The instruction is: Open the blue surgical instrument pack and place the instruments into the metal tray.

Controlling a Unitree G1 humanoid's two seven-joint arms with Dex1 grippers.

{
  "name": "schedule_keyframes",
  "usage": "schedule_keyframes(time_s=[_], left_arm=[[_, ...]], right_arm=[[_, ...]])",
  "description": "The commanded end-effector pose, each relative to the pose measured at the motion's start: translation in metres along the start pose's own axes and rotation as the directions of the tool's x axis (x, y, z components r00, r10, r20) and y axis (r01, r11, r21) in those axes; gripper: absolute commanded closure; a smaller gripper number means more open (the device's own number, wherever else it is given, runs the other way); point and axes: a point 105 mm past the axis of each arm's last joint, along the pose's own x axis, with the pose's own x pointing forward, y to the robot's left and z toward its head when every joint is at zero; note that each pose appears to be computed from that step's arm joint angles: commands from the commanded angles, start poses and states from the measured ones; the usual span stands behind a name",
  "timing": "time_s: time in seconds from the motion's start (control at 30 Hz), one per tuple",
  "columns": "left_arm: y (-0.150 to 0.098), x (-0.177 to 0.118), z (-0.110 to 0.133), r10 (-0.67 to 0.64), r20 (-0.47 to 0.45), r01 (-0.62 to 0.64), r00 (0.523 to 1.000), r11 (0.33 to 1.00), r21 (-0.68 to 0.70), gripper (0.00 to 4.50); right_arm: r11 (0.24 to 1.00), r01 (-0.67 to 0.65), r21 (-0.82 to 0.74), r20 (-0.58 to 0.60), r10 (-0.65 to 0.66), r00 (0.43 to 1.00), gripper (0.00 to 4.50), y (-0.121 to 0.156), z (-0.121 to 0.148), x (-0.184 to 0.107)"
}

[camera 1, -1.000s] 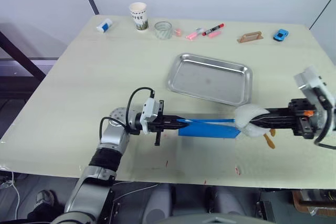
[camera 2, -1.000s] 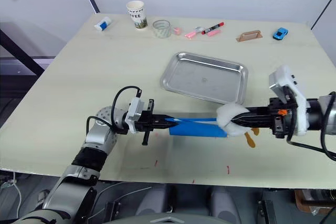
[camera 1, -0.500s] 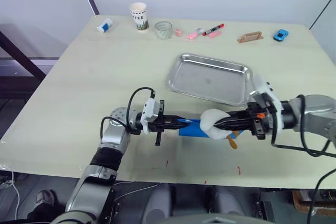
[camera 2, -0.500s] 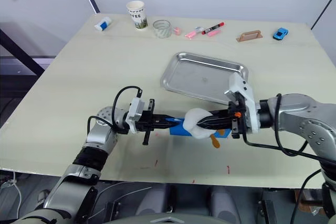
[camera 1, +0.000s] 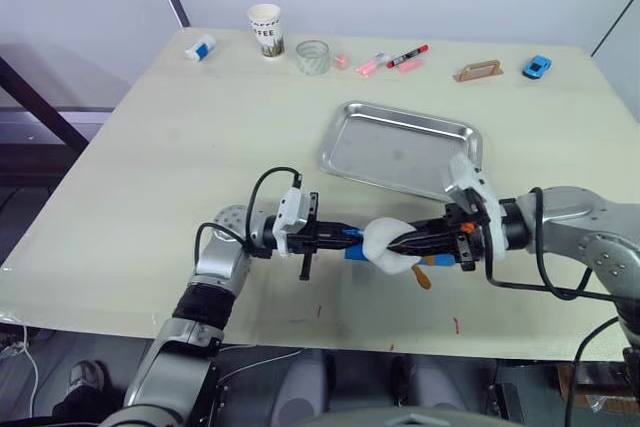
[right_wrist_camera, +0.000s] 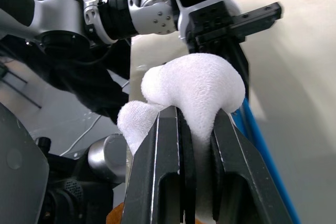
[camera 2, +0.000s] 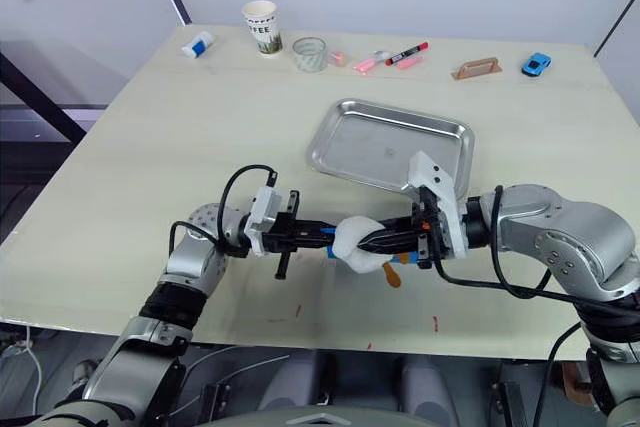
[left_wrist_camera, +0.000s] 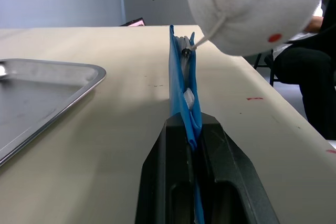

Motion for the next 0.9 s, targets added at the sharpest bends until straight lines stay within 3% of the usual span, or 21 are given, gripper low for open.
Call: schedule_keyframes(time_s=[0.03,0.53,0.9], left_arm=[[-0.006,0.008,-0.005,-0.033,-0.027,0.033,0.999,0.999,-0.014,4.5],[-0.004,0.011,-0.006,-0.025,-0.031,0.025,0.999,0.999,-0.023,4.5],[-0.002,0.008,-0.009,-0.003,-0.036,0.002,0.999,1.0,-0.026,4.5]], right_arm=[[0.998,-0.027,-0.061,0.021,0.028,0.999,4.48,0.005,0.012,0.002],[0.997,-0.043,-0.071,0.014,0.044,0.999,4.48,0.007,0.009,0.012],[0.996,-0.015,-0.082,-0.018,0.013,1.0,4.48,0.013,-0.004,0.001]])
